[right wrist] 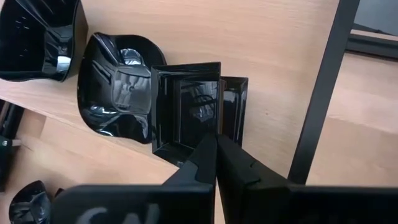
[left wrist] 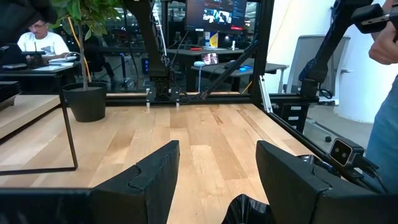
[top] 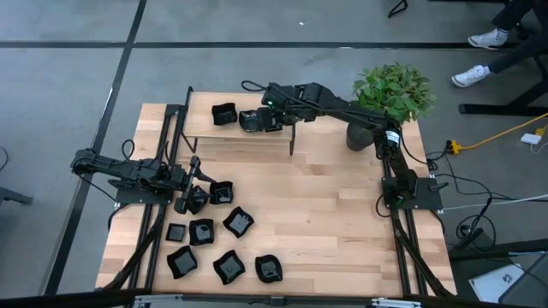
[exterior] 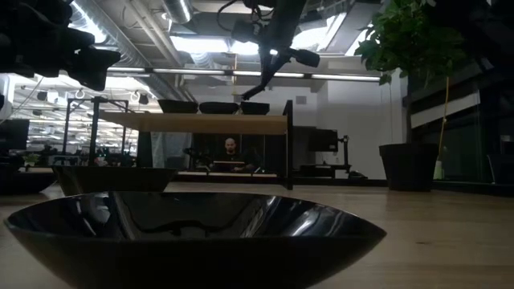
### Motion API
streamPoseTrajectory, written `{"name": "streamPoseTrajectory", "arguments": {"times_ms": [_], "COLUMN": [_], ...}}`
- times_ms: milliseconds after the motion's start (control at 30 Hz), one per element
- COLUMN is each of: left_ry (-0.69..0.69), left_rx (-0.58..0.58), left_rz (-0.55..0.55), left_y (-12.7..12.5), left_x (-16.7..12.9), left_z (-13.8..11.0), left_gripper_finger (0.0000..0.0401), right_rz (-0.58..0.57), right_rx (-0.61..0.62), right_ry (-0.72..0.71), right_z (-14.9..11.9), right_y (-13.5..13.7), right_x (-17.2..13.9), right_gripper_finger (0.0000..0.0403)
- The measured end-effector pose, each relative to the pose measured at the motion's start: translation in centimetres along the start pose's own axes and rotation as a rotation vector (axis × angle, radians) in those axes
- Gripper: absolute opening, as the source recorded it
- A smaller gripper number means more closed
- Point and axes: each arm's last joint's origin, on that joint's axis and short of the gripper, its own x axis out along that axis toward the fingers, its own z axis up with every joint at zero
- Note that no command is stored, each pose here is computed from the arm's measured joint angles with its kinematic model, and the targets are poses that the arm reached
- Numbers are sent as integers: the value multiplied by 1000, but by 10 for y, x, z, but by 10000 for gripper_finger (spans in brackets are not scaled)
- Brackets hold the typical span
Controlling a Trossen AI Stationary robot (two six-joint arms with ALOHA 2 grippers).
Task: Pick & Place Mini shaped plates
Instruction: Stack the square plate on top of the square plates on the shelf
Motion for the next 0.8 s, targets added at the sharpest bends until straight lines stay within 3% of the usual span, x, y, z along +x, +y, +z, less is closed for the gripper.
{"name": "streamPoseTrajectory", "arguments": {"times_ms": [800], "left_ry": [0], "left_rx": [0], "left_rz": [0], "left_y": [0], "left_x": [0], "left_z": [0], "left_gripper_finger": [208], "right_rz": [4], "right_rx": [12], "right_ry": [41], "right_z": [5], "right_y": [-2], "right_x": [16], "right_gripper_finger": [5]}}
